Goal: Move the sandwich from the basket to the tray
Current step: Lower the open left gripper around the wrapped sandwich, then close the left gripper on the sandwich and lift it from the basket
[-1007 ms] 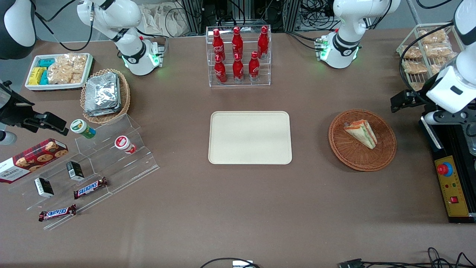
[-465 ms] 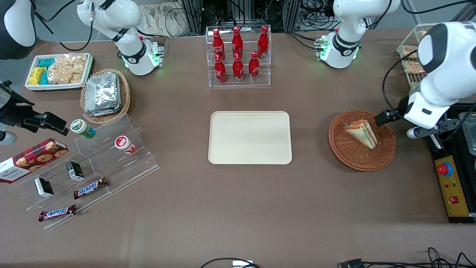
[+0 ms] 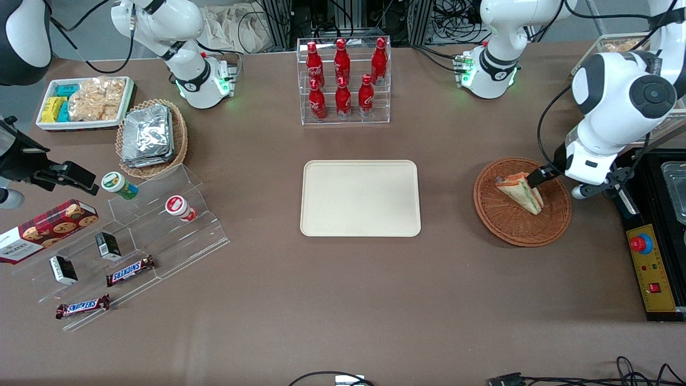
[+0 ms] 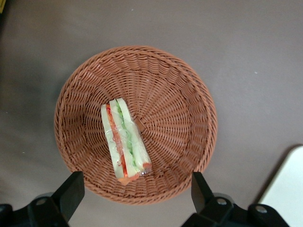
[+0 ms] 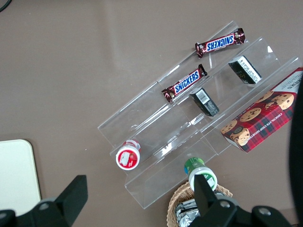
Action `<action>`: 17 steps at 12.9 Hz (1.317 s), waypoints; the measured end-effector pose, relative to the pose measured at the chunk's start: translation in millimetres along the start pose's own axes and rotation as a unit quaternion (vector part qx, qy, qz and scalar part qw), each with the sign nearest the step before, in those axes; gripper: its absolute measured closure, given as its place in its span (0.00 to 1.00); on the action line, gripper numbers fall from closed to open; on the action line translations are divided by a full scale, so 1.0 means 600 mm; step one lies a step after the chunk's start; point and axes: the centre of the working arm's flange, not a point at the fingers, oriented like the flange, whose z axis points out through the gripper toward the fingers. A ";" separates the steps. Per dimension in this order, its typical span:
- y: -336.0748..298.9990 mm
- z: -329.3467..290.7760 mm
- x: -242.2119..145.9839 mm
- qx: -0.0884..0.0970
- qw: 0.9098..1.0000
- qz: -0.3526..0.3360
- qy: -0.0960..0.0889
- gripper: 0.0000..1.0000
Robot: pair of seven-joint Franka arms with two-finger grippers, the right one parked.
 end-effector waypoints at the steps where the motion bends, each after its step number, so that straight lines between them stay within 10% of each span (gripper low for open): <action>1: -0.009 0.020 -0.004 -0.002 1.000 -0.010 0.003 0.00; 17: -0.039 0.222 -0.067 -0.028 0.997 -0.056 0.034 0.00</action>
